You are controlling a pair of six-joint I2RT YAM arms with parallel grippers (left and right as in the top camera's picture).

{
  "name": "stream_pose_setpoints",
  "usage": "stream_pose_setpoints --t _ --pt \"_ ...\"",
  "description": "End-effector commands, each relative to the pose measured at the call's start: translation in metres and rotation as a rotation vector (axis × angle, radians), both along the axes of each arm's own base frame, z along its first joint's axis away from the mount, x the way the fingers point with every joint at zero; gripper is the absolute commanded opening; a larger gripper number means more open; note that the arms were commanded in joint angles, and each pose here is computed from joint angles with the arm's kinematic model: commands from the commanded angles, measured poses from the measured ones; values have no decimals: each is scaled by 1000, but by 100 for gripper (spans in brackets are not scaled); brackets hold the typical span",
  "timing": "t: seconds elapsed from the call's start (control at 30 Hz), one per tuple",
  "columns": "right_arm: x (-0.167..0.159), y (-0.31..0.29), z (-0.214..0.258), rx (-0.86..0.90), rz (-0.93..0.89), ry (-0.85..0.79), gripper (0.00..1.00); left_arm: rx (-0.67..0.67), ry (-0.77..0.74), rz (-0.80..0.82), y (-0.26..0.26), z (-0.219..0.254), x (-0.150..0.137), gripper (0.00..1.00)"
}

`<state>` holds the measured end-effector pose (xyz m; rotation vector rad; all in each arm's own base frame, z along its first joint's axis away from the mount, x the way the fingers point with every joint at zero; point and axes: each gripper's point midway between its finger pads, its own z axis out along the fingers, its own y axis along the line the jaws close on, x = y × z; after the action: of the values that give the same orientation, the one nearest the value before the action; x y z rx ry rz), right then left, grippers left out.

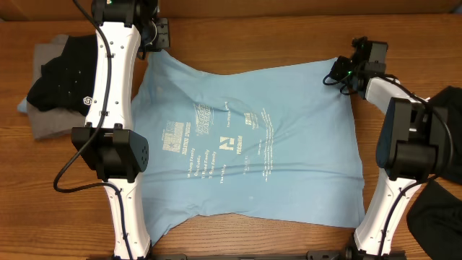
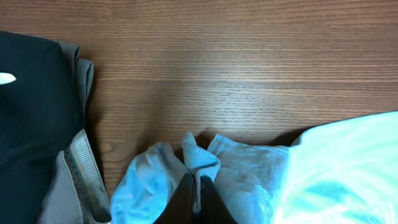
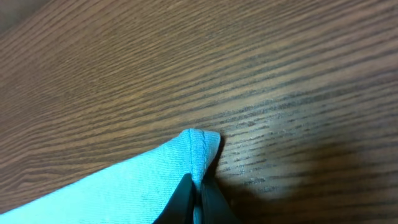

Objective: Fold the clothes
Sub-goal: 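Hold both top corners and pull them apart to stretch the shirt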

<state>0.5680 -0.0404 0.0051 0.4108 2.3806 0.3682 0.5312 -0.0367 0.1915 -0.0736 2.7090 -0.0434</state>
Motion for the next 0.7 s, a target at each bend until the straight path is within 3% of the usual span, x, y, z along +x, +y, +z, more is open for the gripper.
stream_pose_setpoints --t 0.0,0.3,0.67 --pt "3 -11 37 26 -19 -52 4 -15 -40 -9 -5 19 -1 4" --pt "-7 -37 131 21 -51 -178 4 -19 -48 -2 -6 20 0 4" --pt "-31 -51 116 39 -85 -62 4 -17 -34 -1 -4 28 -11 4"
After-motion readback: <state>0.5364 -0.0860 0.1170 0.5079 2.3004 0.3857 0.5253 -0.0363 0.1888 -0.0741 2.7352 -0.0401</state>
